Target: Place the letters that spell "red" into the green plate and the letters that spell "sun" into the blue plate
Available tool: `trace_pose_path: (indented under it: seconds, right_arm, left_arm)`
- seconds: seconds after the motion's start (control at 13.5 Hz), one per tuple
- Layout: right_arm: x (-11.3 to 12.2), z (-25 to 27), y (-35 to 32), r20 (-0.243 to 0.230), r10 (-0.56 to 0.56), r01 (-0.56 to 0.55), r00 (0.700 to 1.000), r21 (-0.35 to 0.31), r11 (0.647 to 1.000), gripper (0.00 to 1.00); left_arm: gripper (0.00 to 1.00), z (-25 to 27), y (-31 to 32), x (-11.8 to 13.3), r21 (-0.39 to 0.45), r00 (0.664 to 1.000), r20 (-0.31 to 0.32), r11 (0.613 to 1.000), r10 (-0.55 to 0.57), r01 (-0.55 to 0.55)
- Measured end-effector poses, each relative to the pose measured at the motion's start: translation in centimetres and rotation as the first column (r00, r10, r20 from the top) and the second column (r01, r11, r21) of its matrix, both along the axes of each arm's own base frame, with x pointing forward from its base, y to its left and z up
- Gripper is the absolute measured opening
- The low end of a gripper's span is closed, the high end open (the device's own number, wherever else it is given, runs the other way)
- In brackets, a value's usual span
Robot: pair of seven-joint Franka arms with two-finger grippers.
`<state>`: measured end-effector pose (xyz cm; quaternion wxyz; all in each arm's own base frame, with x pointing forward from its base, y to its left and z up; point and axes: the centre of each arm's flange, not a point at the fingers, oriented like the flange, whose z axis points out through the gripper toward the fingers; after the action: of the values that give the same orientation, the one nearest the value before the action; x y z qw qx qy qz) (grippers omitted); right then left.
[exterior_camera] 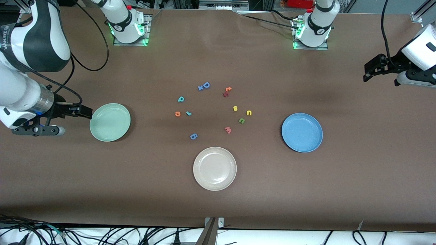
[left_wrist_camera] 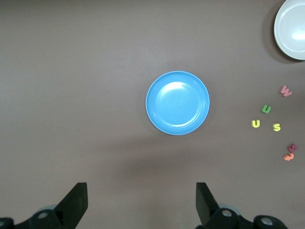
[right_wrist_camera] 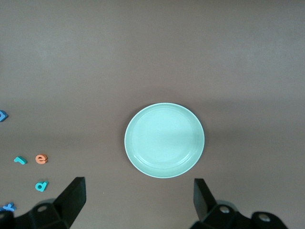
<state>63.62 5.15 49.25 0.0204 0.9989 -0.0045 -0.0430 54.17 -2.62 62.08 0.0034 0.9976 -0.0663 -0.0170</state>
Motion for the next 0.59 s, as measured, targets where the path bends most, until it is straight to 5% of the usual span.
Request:
trace_pose_path:
  seconds: [0.59]
  right_arm:
    - [-0.07, 0.0, 0.78, 0.0, 0.003, -0.003, 1.0, -0.001, 1.0, 1.0]
  left_arm:
    - [1.0, -0.16, -0.08, -0.23, 0.001, 1.0, -0.02, 1.0, -0.002, 0.002]
